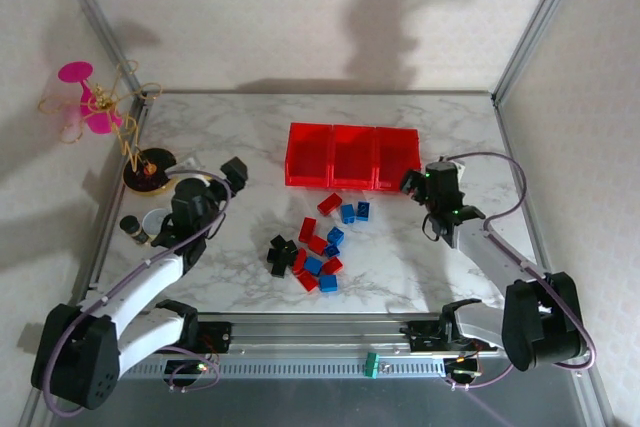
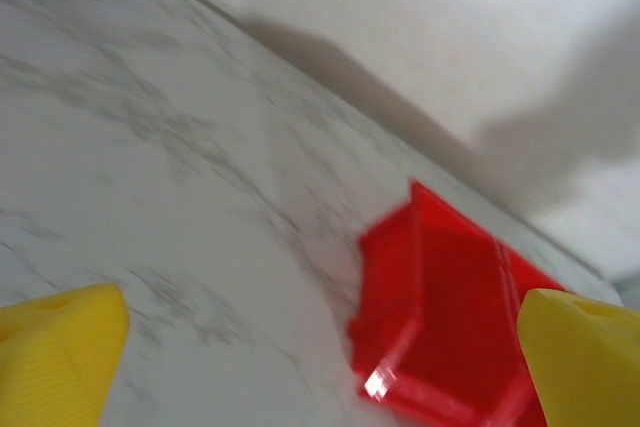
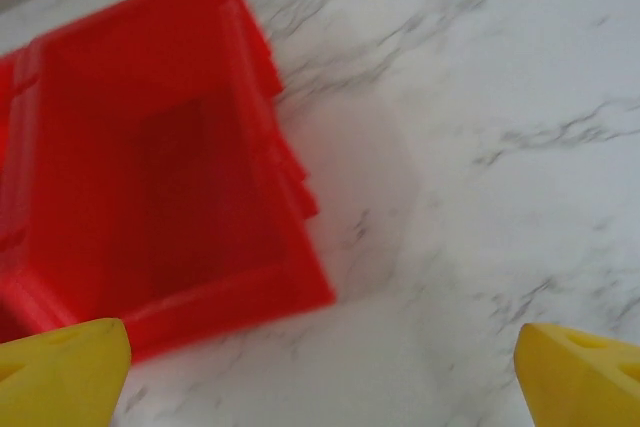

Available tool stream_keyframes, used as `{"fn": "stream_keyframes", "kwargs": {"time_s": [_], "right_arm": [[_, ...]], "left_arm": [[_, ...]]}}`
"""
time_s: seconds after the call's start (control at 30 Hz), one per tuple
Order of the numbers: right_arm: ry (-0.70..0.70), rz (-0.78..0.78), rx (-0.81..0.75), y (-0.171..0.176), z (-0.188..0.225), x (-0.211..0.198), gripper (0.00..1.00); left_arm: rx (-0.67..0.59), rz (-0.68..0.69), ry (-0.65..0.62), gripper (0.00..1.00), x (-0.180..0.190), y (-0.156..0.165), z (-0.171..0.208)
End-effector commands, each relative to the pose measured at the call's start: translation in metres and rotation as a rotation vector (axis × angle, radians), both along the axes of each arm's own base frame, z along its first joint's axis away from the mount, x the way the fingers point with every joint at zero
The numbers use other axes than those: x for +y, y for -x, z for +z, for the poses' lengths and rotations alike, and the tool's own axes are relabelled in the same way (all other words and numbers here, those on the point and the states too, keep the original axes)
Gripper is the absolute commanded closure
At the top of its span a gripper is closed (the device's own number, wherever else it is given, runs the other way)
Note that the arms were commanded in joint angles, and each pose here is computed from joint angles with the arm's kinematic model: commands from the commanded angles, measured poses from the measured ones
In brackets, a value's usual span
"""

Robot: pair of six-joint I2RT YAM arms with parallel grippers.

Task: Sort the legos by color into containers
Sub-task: Pick up the lego from the center of the table.

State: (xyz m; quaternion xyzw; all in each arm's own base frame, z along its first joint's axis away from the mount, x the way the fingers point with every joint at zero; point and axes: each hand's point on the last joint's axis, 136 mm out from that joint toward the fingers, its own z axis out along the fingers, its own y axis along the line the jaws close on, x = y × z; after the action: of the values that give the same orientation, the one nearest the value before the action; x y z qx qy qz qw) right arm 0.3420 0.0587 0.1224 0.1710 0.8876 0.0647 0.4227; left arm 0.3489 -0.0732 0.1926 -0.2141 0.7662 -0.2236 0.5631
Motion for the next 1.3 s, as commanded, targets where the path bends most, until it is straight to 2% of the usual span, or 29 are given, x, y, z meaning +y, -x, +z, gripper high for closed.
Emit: {"fn": "stream_keyframes", "kwargs": {"time_s": [0.0, 0.27, 0.5, 0.87, 1.27], "right_arm": [[-0.011, 0.059, 0.107, 0.024, -0.005, 0.025, 0.01], [-0.065, 0.164, 0.261, 0.055, -0.033, 0.077, 0.05], [-0.080, 0.226, 0.290, 0.047, -0.038, 0.112, 0.12], [-0.120, 0.193, 0.314, 0.027, -0.051, 0.139, 0.24], [-0.104, 0.172, 0.355, 0.019, -0.076, 0.145, 0.31]], "left_arm": [[0.100, -0.152, -0.024, 0.01, -0.041, 0.012, -0.010], [0.194, -0.347, -0.048, 0.01, -0.106, 0.036, -0.029], [0.257, -0.394, -0.075, 0.01, -0.128, 0.039, -0.043], [0.282, -0.419, -0.081, 0.01, -0.144, 0.035, -0.048], [0.302, -0.430, -0.095, 0.00, -0.151, 0.035, -0.052]]}}
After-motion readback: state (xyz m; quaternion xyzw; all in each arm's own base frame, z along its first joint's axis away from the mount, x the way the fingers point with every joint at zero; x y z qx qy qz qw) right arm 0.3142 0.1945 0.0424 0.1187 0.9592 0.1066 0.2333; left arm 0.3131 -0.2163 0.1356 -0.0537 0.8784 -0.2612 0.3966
